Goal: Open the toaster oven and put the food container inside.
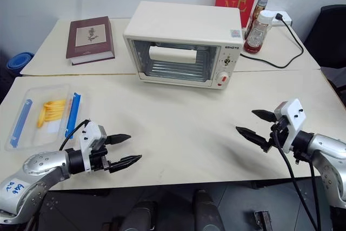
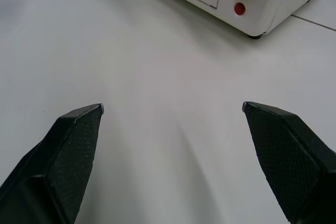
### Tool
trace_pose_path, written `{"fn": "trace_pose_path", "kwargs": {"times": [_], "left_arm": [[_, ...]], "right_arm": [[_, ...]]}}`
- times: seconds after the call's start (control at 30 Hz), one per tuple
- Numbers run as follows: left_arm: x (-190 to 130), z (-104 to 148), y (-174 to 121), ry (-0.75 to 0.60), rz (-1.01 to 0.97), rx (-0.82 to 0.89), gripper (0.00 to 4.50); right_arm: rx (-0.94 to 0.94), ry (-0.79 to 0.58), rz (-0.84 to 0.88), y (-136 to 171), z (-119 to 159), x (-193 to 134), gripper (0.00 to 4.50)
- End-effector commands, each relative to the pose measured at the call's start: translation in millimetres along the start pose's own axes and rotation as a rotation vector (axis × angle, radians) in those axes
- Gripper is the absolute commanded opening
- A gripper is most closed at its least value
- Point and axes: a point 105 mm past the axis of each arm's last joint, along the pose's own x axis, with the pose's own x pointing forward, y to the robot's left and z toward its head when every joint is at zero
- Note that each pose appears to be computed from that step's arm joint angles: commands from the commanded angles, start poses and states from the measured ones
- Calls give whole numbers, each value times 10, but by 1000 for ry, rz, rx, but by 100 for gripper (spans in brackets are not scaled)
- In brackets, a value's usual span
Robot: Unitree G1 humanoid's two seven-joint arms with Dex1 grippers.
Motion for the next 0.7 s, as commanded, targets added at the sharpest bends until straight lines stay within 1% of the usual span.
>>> {"fn": "trace_pose_path", "kwargs": {"times": [0.03,0.2,0.27,0.33,0.37,0.43,0.5,0.57,0.7], "left_arm": [[-25,50,-51,-26,-1,36,450],[-31,45,23,-48,64,16,450],[-35,85,48,-75,73,-9,450],[-75,233,-22,-160,13,-66,450],[-95,291,-3,-184,23,-77,450],[-137,384,89,-213,65,-89,450],[-166,463,108,-231,59,-93,450],[-194,563,71,-246,20,-82,450],[-239,855,-15,-264,-72,13,450]], "right_arm": [[-43,-37,-3,-24,122,22,444],[-40,-43,12,-12,139,59,444],[-19,-45,27,7,139,75,444],[35,-74,56,55,183,105,444],[64,-100,64,72,227,118,444],[108,-147,72,97,322,171,444],[135,-178,86,121,396,238,444],[176,-218,104,153,472,333,444],[212,-275,142,211,625,628,444]]}}
